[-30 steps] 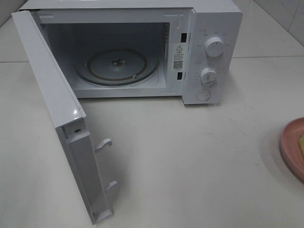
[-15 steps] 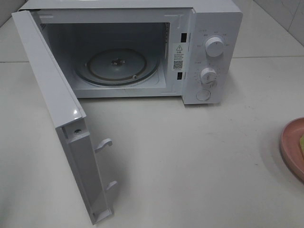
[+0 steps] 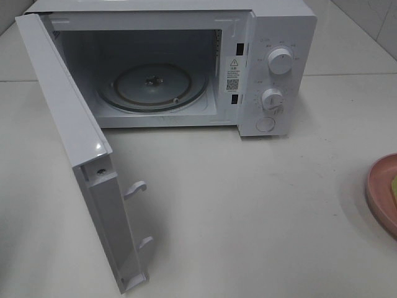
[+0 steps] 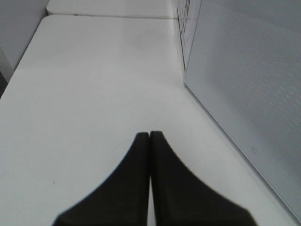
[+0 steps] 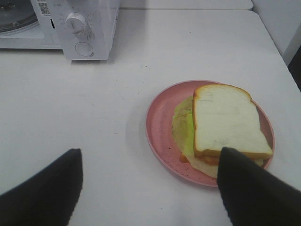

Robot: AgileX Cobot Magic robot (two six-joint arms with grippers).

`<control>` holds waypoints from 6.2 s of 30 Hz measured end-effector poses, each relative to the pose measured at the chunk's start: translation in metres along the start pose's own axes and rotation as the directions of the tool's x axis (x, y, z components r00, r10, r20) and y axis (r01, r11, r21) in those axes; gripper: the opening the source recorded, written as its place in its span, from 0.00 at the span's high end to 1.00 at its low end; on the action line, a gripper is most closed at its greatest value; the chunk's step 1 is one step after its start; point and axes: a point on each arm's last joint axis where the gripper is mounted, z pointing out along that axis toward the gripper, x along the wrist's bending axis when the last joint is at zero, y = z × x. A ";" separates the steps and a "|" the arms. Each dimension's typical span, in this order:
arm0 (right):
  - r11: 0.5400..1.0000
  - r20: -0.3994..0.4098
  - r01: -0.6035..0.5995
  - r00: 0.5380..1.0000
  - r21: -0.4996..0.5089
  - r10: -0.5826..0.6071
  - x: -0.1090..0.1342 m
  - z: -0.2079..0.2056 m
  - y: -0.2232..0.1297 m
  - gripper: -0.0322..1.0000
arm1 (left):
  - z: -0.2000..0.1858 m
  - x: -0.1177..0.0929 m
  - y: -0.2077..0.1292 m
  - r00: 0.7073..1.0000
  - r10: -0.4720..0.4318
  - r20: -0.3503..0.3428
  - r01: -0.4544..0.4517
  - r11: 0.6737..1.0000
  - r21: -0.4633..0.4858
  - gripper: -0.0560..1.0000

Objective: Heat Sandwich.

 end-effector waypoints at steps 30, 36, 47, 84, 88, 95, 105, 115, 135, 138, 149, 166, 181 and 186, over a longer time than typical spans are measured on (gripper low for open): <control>1.000 0.000 0.000 1.000 0.000 0.000 0.000 0.000 0.000 0.23 | 0.112 -0.035 -0.011 0.958 0.213 0.191 -0.174 0.963 -0.205 0.94; 1.000 0.000 0.000 1.000 0.000 0.000 0.000 0.000 0.000 0.23 | 0.128 -0.061 -0.010 0.928 0.233 0.292 -0.172 0.960 -0.219 0.94; 1.000 0.000 0.000 1.000 0.000 0.000 0.000 0.000 0.000 0.23 | 0.146 -0.092 -0.011 0.885 0.259 0.387 -0.182 0.957 -0.224 0.95; 1.000 0.000 -0.001 1.000 0.000 0.001 0.000 0.000 0.000 0.23 | 0.211 -0.223 0.016 0.854 0.157 0.496 -0.028 0.966 -0.257 0.95; 1.000 0.000 -0.001 1.000 0.000 0.001 0.000 0.000 0.000 0.23 | 0.218 -0.235 0.018 0.849 0.154 0.506 -0.017 0.964 -0.265 0.95; 1.000 0.000 -0.001 1.000 0.000 0.001 0.000 0.000 0.000 0.23 | 0.230 -0.251 0.023 0.844 0.147 0.516 -0.007 0.964 -0.264 0.95; 1.000 0.000 -0.001 1.000 0.000 0.001 0.000 0.000 0.000 0.23 | 0.238 -0.271 0.024 0.815 0.187 0.548 -0.044 0.963 -0.265 0.95; 1.000 0.000 -0.001 1.000 0.000 0.001 0.000 0.000 0.000 0.23 | 0.252 -0.279 0.030 0.820 0.179 0.544 -0.048 0.968 -0.246 0.95; 1.000 0.000 -0.001 1.000 0.000 0.001 0.000 0.000 0.000 0.23 | 0.247 -0.280 0.031 0.815 0.181 0.550 -0.049 0.968 -0.247 0.94; 1.000 0.000 -0.001 1.000 0.000 0.001 0.000 0.000 0.000 0.23 | 0.242 -0.273 0.029 0.826 0.159 0.540 -0.032 0.971 -0.237 0.95; 1.000 0.000 -0.001 1.000 0.000 0.001 0.000 0.000 0.000 0.23 | 0.211 -0.253 0.017 0.825 0.157 0.542 -0.059 0.979 -0.193 0.95; 1.000 0.000 -0.001 1.000 0.000 0.001 0.000 0.000 0.000 0.23 | 0.163 -0.216 -0.006 0.804 0.186 0.565 -0.338 0.924 0.177 0.12; 1.000 0.000 -0.001 1.000 0.000 0.001 0.000 0.000 0.000 0.23 | 0.114 -0.176 0.013 0.734 0.356 0.579 -0.602 0.736 0.310 0.01; 1.000 0.000 -0.001 1.000 0.000 0.001 0.000 0.000 0.000 0.23 | 0.115 -0.144 0.026 0.821 0.301 0.486 -0.523 0.739 0.425 0.01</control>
